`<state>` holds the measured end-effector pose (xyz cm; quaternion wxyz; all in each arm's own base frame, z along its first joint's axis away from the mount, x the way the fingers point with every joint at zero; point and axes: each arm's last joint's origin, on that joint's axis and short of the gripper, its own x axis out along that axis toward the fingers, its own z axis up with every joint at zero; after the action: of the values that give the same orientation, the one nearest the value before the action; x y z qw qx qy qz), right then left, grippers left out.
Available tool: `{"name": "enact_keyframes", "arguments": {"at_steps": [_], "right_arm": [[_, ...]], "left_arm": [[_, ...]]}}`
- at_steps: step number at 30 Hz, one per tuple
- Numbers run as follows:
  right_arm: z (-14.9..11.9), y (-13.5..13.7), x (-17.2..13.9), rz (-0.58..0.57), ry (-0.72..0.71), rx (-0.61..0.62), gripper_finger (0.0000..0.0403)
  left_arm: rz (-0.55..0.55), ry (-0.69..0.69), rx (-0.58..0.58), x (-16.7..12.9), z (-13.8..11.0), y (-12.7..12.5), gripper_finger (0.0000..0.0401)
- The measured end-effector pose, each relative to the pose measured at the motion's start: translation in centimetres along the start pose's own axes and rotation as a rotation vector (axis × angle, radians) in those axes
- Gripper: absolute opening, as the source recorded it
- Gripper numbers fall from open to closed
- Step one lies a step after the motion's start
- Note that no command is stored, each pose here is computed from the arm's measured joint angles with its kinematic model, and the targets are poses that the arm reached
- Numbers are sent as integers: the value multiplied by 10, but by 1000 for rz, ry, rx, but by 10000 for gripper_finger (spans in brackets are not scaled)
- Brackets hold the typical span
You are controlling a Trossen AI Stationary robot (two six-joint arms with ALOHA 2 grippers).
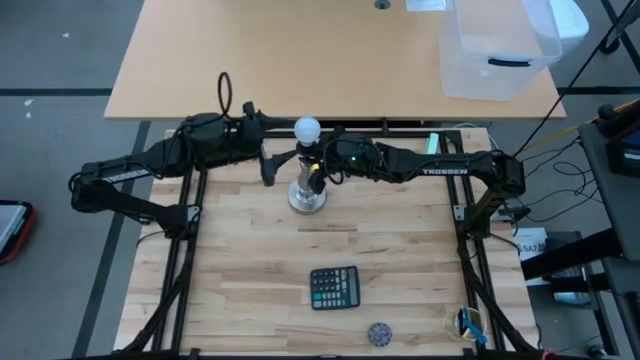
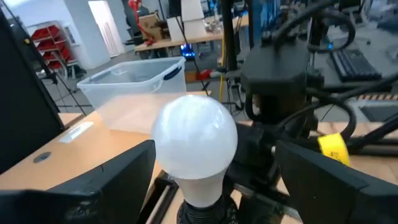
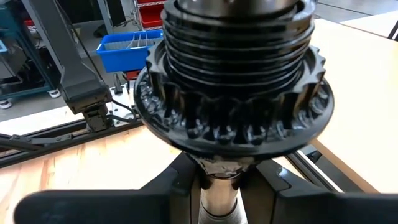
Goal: Screw lightbulb
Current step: Remove the light bulb from the lamp
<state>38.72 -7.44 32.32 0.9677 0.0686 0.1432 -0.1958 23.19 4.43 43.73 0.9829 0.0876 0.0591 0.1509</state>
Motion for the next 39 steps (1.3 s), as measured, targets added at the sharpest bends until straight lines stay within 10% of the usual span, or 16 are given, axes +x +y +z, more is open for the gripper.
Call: {"name": "enact_keyframes", "arguments": {"at_steps": [39], "right_arm": [[-1, 1, 0, 44, 21, 3, 71]], "left_arm": [[-222, -35, 36, 34, -21, 46, 337]]}}
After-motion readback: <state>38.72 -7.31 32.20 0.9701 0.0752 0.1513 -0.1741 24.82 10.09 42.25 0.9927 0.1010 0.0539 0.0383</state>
